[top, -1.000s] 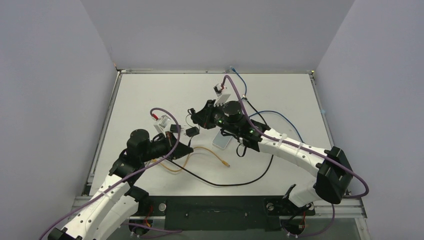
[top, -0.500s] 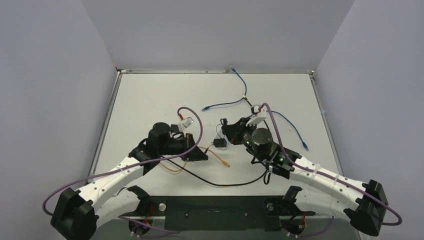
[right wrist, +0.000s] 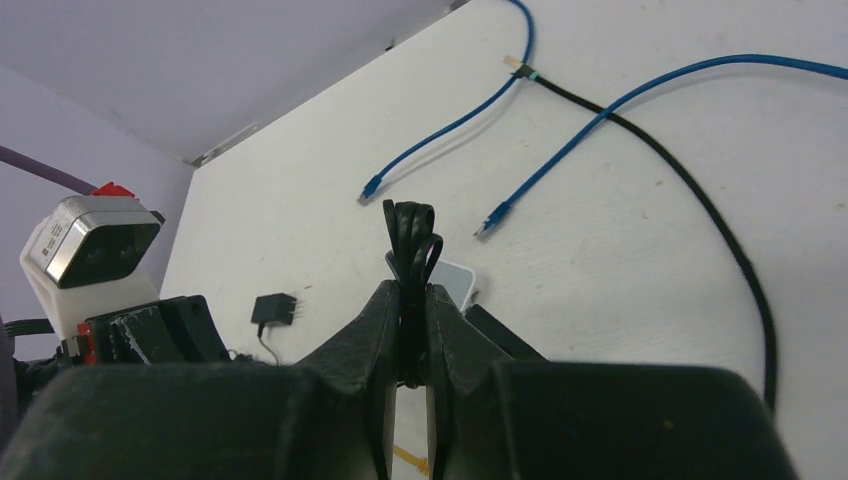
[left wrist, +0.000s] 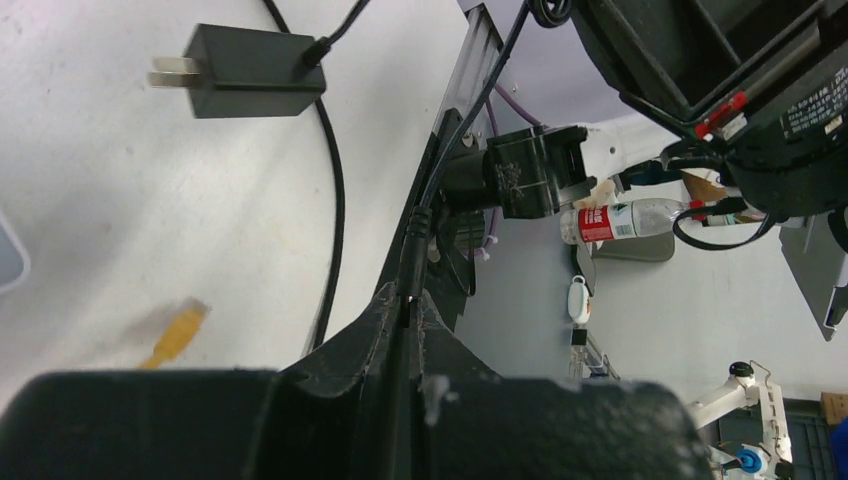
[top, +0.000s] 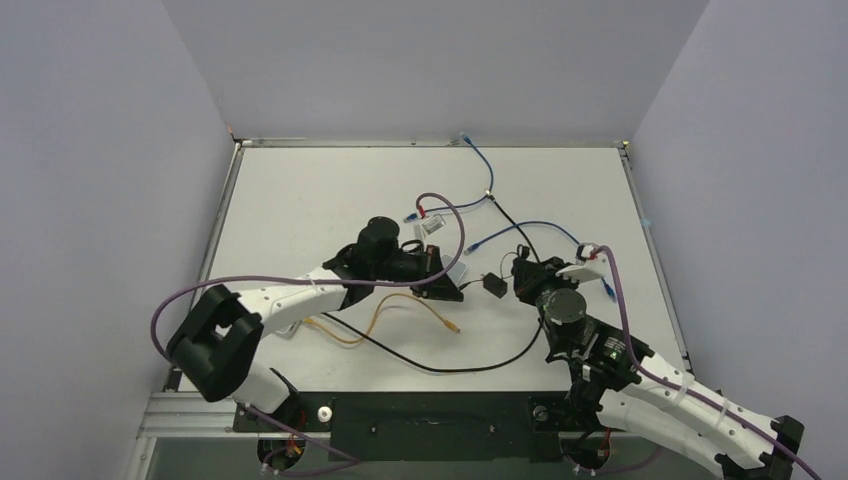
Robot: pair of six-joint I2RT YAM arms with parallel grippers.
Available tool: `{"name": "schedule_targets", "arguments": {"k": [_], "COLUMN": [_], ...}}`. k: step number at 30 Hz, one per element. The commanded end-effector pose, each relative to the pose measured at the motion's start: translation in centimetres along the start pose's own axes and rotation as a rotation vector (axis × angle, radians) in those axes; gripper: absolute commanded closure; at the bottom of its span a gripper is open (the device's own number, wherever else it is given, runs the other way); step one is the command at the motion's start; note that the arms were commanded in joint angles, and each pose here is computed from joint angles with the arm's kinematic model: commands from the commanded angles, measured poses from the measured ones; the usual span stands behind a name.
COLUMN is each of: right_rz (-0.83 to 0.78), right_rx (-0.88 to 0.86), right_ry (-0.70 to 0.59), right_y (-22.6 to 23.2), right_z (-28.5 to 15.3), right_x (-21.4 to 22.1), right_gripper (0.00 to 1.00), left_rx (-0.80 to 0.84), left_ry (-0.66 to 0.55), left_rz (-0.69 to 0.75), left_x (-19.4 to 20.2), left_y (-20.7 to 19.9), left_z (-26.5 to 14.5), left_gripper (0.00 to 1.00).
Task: Insert the plug into the switch port
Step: Pick up the power from the center of the board.
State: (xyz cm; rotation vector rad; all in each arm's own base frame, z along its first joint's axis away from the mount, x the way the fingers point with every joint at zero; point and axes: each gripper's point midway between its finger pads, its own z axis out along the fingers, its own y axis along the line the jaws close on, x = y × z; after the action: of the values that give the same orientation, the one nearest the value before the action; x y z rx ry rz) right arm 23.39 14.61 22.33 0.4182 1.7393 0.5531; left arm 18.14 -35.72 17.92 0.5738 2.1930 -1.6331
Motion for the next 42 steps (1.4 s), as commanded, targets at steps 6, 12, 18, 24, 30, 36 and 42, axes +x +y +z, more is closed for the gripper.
{"name": "schedule_targets", "arguments": {"k": [6,12,18,24,30,36,42], "right_rz": [-0.087,-0.131,-0.165,-0.248,-0.379,-0.566,-0.792], "right_rx": [0.309,0.407,0.422,0.337,0.165,-0.231,-0.481], "right_ry": [-0.105,-0.042,0.027,0.100,0.178,0.323,0.467], "right_y": [-7.2,-10.1,-11.2,-9.4,-5.7,1.2,4.5], "right_z": [-0.2,-0.1,-0.6,-1.0,-1.3,-2.1,-4.1], "right_x": [-1.0,1.4,2.8,2.2,1.3,2.6,4.5], "right_gripper": [1.00,0.77,0.47,0.38,0.38,0.40,0.43], "left_rx": [0.138,0.154,0.146,0.117,0.083,0.064,0.078], "left_ry": [0.077,0.110,0.125,0.142,0.154,0.188,0.228], "left_rz": [0.015,-0.033,-0.066,-0.099,-0.118,-0.118,-0.108], "left_x": [-2.1,-2.2,-1.6,-0.4,1.1,2.3,2.9], "left_y": [0.1,1.9,2.7,3.4,3.9,3.5,2.1], "left_z": [5.5,7.6,7.9,7.4,6.4,5.1,4.0], "left_gripper": [1.00,1.00,1.00,1.00,1.00,1.00,1.00]}}
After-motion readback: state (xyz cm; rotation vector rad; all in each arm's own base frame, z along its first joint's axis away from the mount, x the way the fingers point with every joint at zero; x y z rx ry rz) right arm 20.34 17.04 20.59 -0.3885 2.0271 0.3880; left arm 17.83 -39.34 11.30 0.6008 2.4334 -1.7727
